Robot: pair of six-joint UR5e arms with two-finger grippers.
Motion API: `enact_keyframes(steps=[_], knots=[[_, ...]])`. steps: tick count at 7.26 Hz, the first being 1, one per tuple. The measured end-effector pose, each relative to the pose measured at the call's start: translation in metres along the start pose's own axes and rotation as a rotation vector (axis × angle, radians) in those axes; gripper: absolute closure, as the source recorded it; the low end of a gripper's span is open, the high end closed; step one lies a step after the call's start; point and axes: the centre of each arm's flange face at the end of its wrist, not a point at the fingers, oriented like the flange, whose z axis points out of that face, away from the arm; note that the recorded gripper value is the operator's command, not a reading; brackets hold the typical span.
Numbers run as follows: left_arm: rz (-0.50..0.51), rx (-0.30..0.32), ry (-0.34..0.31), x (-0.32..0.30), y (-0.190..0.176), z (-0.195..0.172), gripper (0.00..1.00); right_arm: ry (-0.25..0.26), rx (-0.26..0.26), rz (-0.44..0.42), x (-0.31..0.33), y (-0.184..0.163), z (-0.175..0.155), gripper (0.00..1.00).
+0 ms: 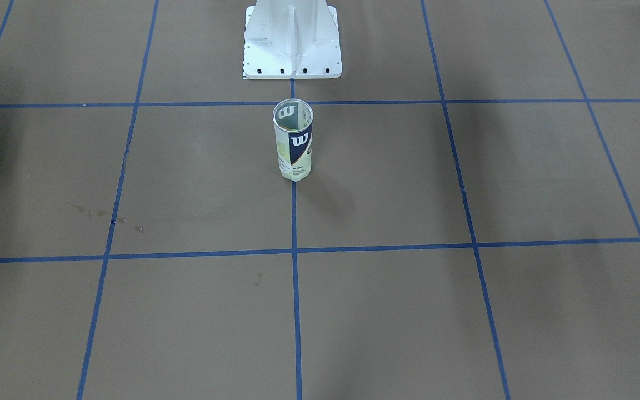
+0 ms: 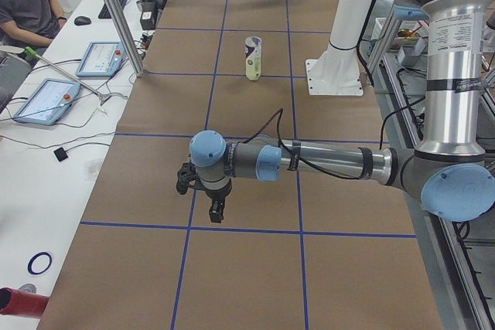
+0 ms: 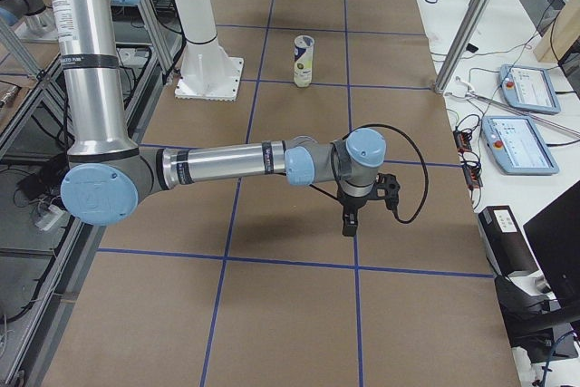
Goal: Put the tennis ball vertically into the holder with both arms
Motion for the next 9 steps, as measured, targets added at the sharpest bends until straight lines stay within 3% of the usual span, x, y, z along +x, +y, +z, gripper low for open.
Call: enact_keyframes(steps=[7, 9], knots=[[0.005, 0.008, -0.004, 0.0017, 0.0000, -0.0035, 0.00, -0.005, 0.001, -0.002, -0.0015, -0.0003, -0.0010, 0.01], [0.015, 0.019, -0.068, -0.0025, 0.0001, -0.0062, 0.00, -0.006, 0.001, -0.002, -0.0016, -0.0003, -0.0010, 0.01]])
